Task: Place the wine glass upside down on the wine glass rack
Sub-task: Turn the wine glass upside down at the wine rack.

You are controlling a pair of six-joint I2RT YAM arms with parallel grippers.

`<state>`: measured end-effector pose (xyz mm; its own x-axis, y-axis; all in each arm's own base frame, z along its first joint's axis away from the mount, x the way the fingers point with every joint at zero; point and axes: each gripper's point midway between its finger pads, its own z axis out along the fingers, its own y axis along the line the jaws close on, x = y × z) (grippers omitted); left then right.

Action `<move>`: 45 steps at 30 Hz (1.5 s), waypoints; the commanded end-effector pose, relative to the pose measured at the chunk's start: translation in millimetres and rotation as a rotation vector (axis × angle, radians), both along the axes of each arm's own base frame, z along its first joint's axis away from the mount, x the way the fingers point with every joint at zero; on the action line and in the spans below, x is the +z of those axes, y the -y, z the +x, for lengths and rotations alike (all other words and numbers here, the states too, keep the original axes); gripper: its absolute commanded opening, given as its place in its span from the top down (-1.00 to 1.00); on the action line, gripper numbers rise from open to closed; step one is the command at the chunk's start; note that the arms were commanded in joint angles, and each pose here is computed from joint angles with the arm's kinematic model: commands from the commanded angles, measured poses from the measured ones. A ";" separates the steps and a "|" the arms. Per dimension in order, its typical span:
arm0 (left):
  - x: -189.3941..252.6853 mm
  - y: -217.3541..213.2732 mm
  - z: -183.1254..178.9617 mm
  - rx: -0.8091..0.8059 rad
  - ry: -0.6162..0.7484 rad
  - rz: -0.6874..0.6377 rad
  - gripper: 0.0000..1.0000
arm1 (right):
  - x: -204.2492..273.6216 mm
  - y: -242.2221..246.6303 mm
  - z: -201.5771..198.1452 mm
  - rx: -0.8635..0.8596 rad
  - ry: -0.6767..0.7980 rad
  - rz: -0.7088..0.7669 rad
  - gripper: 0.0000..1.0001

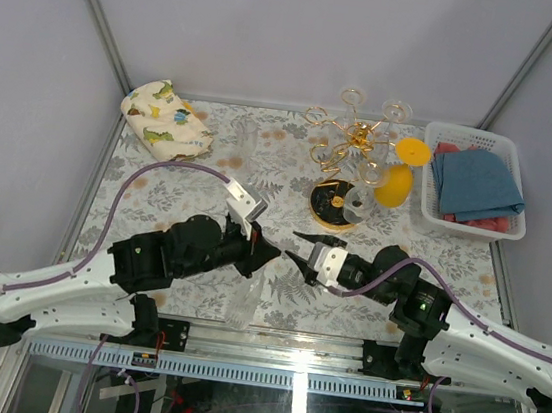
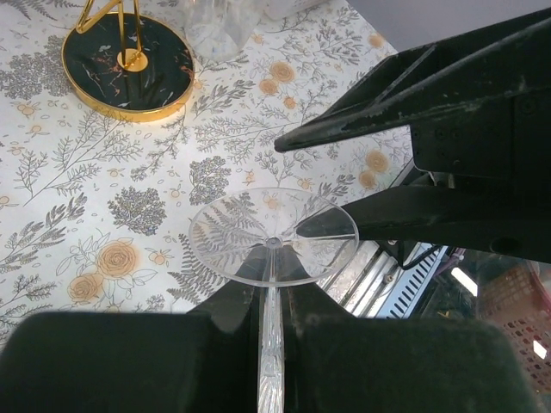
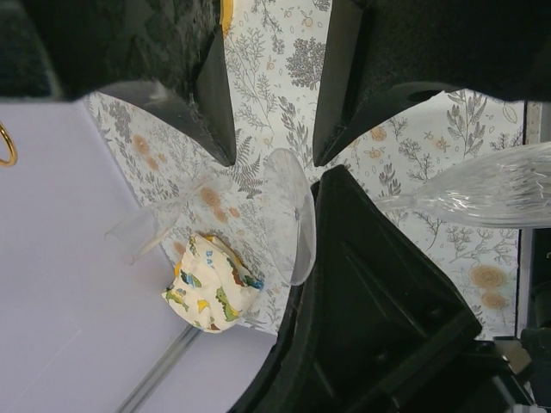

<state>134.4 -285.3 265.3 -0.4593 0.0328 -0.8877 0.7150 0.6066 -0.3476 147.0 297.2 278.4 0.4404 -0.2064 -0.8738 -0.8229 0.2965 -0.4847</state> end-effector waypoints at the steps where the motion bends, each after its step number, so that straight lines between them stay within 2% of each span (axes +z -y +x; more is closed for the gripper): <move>1: 16.6 6.6 -2.2 -0.019 0.002 -0.041 1.00 | 28.1 -2.9 -3.8 0.034 0.079 0.069 0.07; 7: 15.5 11.6 -2.9 -0.028 -0.010 -0.048 1.00 | 25.8 -8.4 -6.1 0.061 0.079 0.061 0.13; 15: 12.2 16.1 -6.2 -0.043 -0.036 -0.052 0.98 | 23.7 -12.5 -5.4 0.070 0.085 0.041 0.53; 22: 9.7 17.1 -8.8 -0.043 -0.060 -0.078 0.80 | 25.1 -10.8 -7.3 0.077 0.088 0.029 0.99; 27: 7.8 14.6 -7.0 -0.024 -0.063 -0.084 0.40 | 25.8 -6.8 -7.3 0.069 0.088 0.023 1.00; 31: 4.3 10.6 -7.2 -0.019 -0.064 -0.063 0.26 | 27.3 -0.4 -5.6 0.049 0.102 0.017 1.00; 40: -4.5 4.0 -12.5 -0.033 -0.078 -0.030 0.22 | 31.4 10.9 -1.9 0.005 0.124 0.021 1.00; 45: -11.2 6.6 -15.4 -0.049 -0.097 -0.018 0.33 | 32.7 13.4 -0.3 -0.009 0.126 0.026 1.00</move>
<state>124.3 -290.2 261.6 -0.5291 0.0175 -0.8484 0.6969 0.5794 -0.4227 141.9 289.2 280.8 0.5155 -0.2261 -0.8265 -0.7885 0.2522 -0.5609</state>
